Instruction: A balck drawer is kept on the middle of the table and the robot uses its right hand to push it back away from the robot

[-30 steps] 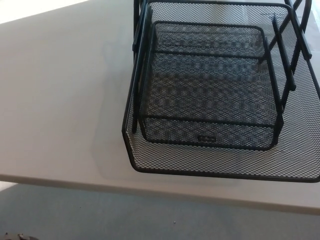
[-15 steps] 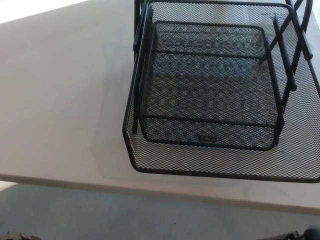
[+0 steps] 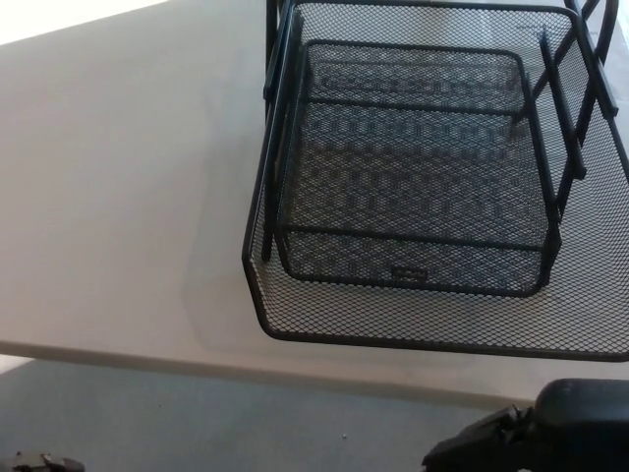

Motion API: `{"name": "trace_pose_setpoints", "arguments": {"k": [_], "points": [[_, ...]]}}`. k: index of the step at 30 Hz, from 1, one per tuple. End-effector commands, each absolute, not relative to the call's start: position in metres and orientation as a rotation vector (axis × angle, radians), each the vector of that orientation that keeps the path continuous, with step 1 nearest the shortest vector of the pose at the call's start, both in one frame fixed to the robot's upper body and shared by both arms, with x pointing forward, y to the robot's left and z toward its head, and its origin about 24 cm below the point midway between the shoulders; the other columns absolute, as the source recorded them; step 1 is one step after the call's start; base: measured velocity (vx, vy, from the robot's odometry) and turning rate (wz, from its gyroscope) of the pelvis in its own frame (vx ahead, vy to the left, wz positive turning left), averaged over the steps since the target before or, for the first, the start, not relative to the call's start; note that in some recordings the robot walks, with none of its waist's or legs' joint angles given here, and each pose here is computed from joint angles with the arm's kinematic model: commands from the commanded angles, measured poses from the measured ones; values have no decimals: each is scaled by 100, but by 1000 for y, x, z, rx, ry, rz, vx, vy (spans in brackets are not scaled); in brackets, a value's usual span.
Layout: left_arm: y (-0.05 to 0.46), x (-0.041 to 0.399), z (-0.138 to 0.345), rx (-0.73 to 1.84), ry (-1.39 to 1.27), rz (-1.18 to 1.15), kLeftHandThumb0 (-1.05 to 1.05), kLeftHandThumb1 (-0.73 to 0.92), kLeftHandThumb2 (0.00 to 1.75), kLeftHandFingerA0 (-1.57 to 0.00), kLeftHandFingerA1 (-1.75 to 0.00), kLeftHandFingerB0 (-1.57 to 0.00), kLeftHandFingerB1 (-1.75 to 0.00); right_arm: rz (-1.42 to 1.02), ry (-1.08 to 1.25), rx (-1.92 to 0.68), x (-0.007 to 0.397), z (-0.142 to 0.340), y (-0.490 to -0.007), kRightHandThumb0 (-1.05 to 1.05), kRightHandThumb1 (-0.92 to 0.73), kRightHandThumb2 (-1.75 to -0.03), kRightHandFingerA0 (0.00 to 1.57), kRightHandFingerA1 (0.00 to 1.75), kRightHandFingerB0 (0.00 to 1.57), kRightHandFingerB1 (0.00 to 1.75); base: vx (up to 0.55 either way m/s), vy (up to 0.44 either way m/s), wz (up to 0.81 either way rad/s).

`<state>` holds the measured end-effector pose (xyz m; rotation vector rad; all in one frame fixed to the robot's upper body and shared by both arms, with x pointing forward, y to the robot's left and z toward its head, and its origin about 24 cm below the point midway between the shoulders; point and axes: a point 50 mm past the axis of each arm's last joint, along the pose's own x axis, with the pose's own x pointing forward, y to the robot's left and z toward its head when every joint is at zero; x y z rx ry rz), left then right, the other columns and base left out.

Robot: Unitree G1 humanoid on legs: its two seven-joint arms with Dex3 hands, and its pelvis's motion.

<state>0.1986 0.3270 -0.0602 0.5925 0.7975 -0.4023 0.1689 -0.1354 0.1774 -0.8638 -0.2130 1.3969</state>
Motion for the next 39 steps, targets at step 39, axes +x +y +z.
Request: {"name": "trace_pose_setpoints", "arguments": {"k": [39], "points": [[324,204,-56,591,749,-444,-69,73,62,-36,-34,-30,-31,1640,247,-666,221,157,-80,-68,-82,-65,36,36,14,28,0,0,0]]}}
